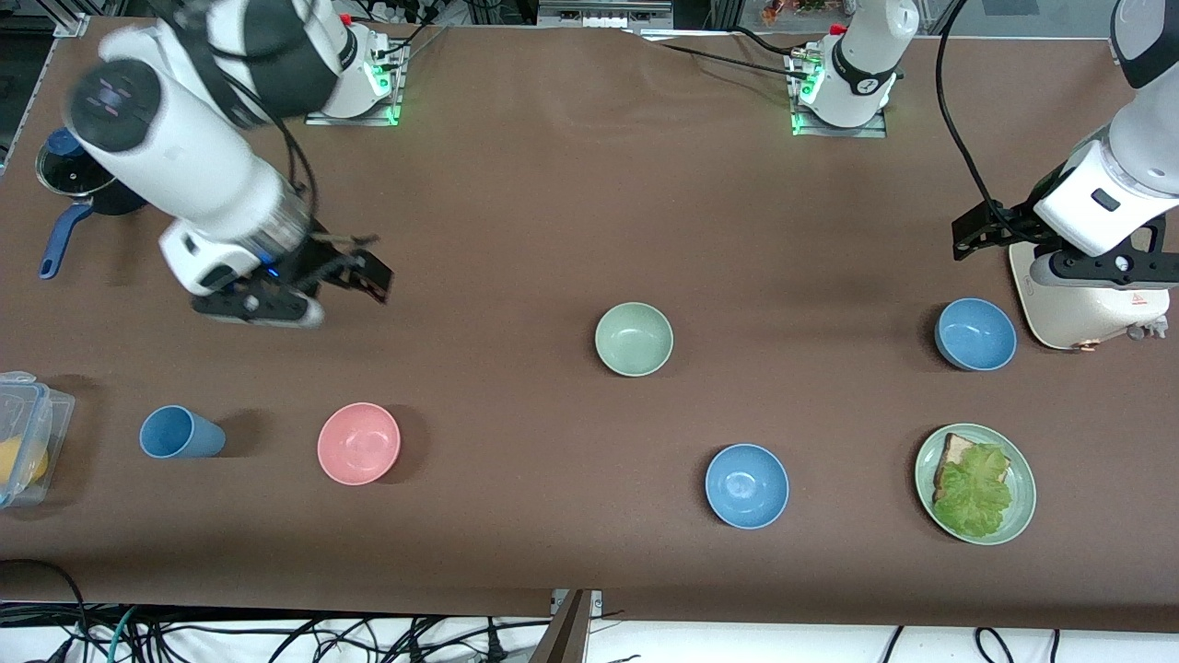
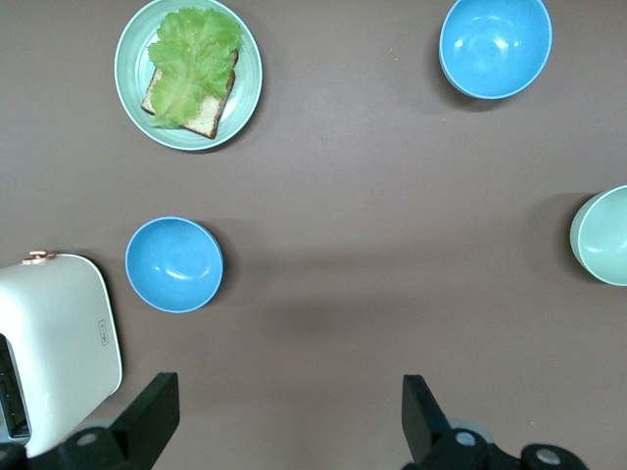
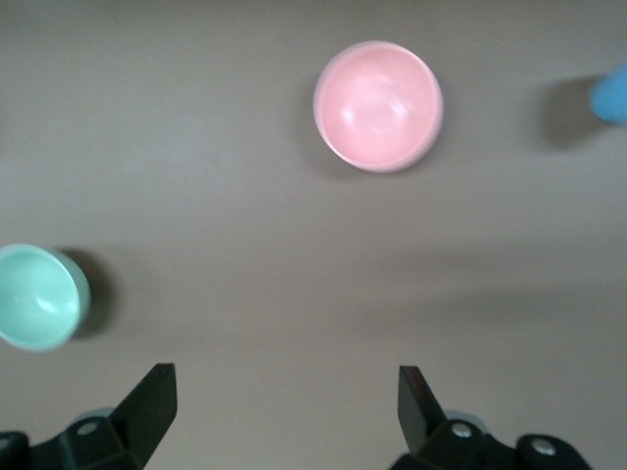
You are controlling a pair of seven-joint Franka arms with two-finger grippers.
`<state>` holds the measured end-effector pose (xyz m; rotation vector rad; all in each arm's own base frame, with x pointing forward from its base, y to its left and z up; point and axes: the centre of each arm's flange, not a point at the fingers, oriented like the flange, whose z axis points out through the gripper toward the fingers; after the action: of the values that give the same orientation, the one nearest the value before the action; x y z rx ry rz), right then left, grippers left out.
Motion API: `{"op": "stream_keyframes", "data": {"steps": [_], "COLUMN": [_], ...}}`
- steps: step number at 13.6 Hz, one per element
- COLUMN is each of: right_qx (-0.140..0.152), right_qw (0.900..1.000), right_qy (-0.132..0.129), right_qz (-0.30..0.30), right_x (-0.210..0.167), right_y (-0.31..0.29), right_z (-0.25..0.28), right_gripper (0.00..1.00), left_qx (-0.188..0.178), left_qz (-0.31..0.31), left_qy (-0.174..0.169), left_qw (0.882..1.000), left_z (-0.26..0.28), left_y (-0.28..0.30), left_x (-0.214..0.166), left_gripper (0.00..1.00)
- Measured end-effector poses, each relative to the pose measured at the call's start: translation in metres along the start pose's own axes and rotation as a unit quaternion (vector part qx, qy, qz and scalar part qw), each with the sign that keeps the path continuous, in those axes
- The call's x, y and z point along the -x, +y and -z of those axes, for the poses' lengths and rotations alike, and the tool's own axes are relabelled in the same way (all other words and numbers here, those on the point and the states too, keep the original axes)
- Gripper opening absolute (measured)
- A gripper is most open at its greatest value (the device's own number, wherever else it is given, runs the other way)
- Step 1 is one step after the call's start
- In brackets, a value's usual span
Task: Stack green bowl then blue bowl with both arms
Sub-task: 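Release the green bowl and raise the right gripper back to rest, then move the left gripper down to the blue bowl near the toaster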
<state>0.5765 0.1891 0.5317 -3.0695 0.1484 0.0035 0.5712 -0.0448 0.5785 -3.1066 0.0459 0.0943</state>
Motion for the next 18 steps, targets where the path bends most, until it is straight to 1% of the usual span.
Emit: {"op": "stream_keyframes", "data": {"steps": [2,3,6,9,12,15,16,18], "right_qx": [0.001,0.0,-0.004,-0.001,0.021,0.035,0.038,0.04], "right_qw": [1.0,1.0,0.999,0.999,0.999,0.998,0.998,0.998], "right_qy": [-0.017,-0.02,-0.021,-0.022,-0.017,-0.015,-0.014,-0.01], "right_qz": [0.009,0.017,0.029,0.035,0.042,0.044,0.045,0.045], "right_x": [0.008,0.006,-0.006,-0.007,-0.008,-0.009,-0.009,-0.01], "right_y": [0.04,0.058,0.099,0.101,0.101,0.104,0.104,0.104], "right_z": [0.019,0.025,0.029,0.027,0.028,0.027,0.028,0.031], "right_gripper": [1.0,1.0,1.0,1.0,1.0,1.0,1.0,1.0], "left_qx": [0.0,0.0,0.0,0.0,0.0,-0.001,-0.001,0.006], "left_qz": [0.0,-0.001,-0.002,-0.002,-0.005,-0.007,0.0,0.001], "left_qy": [0.0,0.0,0.0,-0.002,-0.009,-0.042,-0.049,-0.056], "left_qw": [1.0,1.0,1.0,1.0,1.0,0.999,0.999,0.998], "left_z": [0.0,0.0,0.0,0.0,-0.005,-0.022,-0.03,-0.051], "left_y": [0.0,0.001,0.002,0.003,0.006,0.008,-0.001,-0.037], "left_x": [0.0,0.0,0.0,0.001,0.0,-0.002,-0.006,-0.018], "left_gripper": [1.0,1.0,1.0,1.0,1.0,1.0,1.0,1.0]}}
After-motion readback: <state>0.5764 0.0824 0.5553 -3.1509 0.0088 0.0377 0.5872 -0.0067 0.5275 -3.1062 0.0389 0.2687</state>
